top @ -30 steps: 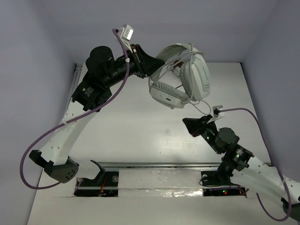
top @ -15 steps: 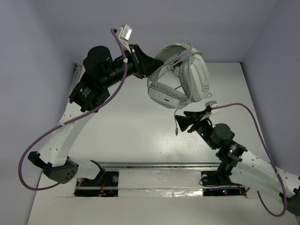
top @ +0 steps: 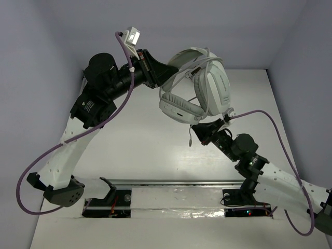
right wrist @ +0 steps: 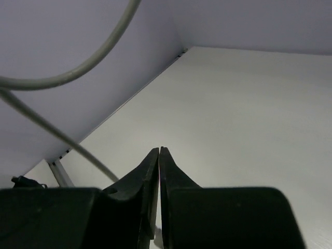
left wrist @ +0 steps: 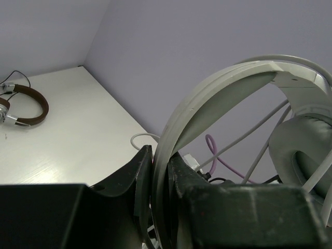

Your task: Wrap the headphones

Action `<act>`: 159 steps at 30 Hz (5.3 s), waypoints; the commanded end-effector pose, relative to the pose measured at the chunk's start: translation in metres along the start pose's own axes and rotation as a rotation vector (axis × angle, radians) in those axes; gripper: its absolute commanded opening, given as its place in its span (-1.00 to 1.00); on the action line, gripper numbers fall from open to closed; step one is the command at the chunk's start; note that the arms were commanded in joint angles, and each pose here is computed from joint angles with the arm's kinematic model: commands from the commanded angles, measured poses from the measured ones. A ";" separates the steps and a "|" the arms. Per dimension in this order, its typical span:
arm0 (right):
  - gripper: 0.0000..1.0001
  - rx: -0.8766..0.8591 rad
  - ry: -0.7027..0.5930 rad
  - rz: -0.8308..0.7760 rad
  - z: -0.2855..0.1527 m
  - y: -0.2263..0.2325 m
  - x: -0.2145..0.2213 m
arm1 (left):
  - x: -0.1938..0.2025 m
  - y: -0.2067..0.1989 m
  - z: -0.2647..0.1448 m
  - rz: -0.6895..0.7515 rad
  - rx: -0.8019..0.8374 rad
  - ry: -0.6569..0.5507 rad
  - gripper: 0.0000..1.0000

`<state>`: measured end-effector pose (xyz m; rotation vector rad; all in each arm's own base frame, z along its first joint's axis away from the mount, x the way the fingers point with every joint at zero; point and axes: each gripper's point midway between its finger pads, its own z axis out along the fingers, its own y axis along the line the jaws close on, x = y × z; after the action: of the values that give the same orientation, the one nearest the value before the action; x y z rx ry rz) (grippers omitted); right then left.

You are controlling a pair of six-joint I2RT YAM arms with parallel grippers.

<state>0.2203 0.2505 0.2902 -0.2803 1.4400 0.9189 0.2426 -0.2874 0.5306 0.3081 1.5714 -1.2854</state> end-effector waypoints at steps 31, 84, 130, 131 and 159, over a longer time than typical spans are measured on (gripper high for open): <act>-0.28 -0.114 -0.110 0.042 0.032 0.028 -0.031 | -0.026 -0.031 -0.013 -0.019 0.109 -0.110 -1.00; -0.93 0.346 -0.005 0.136 -0.070 0.028 -0.030 | -0.156 0.129 -0.044 0.135 -0.478 -0.554 -1.00; -0.44 -0.259 -0.171 0.247 0.116 0.031 0.000 | -0.027 0.020 -0.030 -0.090 -0.051 -0.293 -1.00; -0.45 -0.310 -0.171 0.255 0.109 0.039 0.002 | -0.025 0.018 -0.027 -0.093 -0.043 -0.285 -1.00; -0.50 -0.768 0.293 0.549 0.001 0.238 0.109 | -0.101 0.107 -0.071 0.082 -0.586 -0.735 -1.00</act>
<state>0.0889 0.4345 0.2428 -0.5171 1.4894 1.7958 0.3375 -0.1824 0.4901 -0.3072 1.4135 -0.7015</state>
